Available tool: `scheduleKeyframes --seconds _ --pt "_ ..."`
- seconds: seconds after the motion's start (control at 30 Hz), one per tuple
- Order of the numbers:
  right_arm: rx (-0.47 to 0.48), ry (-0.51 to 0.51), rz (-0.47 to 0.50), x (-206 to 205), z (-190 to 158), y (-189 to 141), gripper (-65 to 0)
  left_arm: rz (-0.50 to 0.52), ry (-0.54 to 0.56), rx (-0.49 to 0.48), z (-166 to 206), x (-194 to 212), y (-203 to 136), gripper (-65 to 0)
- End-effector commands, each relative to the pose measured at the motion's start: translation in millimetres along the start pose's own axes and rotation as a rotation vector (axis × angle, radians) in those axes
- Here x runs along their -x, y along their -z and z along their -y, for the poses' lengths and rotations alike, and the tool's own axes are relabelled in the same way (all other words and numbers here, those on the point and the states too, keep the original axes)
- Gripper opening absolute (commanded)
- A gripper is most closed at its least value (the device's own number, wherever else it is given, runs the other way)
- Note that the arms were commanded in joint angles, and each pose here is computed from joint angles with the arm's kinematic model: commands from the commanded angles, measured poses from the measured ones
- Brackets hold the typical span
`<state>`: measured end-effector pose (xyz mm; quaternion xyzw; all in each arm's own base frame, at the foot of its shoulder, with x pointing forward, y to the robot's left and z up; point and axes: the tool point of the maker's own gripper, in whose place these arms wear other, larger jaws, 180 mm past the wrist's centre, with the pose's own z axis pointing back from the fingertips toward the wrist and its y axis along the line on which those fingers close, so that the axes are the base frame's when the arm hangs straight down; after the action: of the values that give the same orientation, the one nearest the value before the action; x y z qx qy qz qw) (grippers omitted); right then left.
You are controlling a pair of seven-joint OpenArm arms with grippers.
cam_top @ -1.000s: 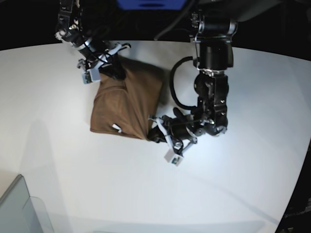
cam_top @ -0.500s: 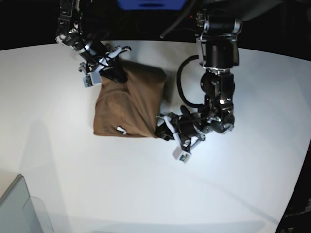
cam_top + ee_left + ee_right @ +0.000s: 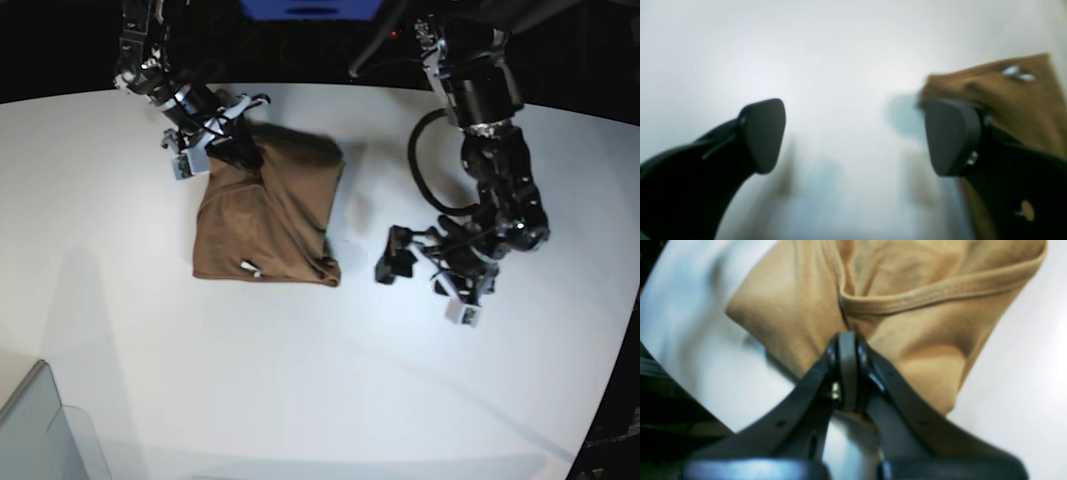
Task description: Layout the t-shirt on the table in an organized manner, then fold the t-shirt properly
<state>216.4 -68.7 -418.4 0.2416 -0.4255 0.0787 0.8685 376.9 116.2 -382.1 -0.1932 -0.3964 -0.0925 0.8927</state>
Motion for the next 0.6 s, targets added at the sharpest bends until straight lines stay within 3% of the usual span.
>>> scheduleKeyframes --seconds 0.0,0.1,0.23,0.4,0.57 --pt "0.019 -0.028 -0.008 -3.6 3.7 -4.2 -65.0 0.045 0.007 -0.041 -14.6 -13.7 -15.2 0.0" --pt "0.025 -0.073 0.047 -27.2 0.8 -10.2 -65.0 0.03 0.008 -0.183 -57.4 -0.2 -59.9 0.0" --pt "0.03 -0.122 0.102 -50.7 -6.4 -20.5 -65.0 -0.003 0.04 -0.313 -85.6 19.3 -109.9 0.0" --pt "0.032 -0.164 0.147 -68.5 -15.8 -33.2 -65.0 0.04 0.029 -0.345 -89.8 37.3 -162.2 0.0" --pt "0.097 -0.165 0.13 -62.7 0.7 -50.5 -65.0 0.057 -0.012 -0.347 -89.7 59.9 -204.2 0.0"
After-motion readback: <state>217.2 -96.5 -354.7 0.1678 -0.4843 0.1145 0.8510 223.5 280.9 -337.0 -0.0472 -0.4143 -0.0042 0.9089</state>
